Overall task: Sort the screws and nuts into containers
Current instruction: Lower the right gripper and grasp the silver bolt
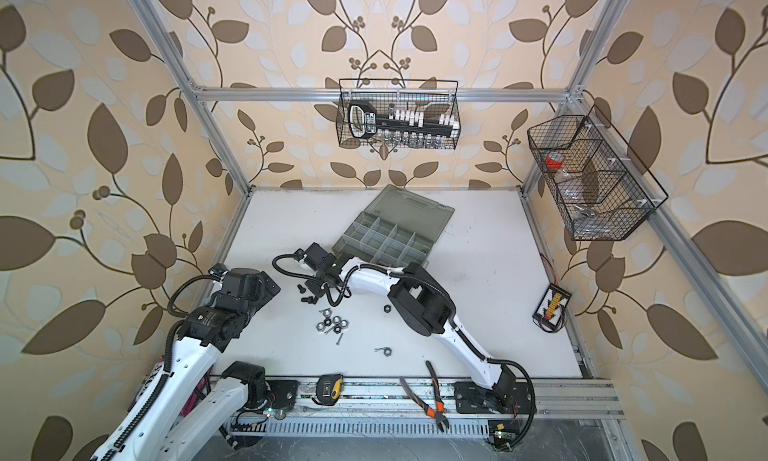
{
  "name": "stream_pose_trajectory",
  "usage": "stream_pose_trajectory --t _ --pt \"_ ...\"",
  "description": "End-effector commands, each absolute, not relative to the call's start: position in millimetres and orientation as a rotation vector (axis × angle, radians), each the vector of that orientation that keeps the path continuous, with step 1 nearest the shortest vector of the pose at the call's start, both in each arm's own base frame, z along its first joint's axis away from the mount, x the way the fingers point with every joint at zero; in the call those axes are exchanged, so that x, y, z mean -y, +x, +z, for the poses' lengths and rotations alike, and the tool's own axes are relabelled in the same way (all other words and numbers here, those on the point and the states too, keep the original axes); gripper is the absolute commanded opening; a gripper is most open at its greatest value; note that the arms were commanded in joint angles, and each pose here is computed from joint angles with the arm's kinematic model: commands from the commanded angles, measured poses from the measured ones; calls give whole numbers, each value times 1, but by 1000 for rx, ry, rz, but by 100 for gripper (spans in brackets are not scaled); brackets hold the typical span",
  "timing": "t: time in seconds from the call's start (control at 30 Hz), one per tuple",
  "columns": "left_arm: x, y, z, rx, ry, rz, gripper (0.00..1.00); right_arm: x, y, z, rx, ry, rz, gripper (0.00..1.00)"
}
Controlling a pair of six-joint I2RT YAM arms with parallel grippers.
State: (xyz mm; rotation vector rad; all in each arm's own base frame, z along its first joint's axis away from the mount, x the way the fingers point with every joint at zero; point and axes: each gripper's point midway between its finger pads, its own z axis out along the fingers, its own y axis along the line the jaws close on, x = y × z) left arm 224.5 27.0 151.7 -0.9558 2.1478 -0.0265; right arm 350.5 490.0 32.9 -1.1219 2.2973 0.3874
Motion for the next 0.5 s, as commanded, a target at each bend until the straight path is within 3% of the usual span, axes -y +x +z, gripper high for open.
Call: stream_pose_trajectory --t 0.0,0.47 --pt "-25 234 170 -2105 -915 -69 99 -475 363 99 -2246 -971 462 0" --pt "8 258 177 -2135 -790 -269 99 -311 367 131 -2345 -581 317 0"
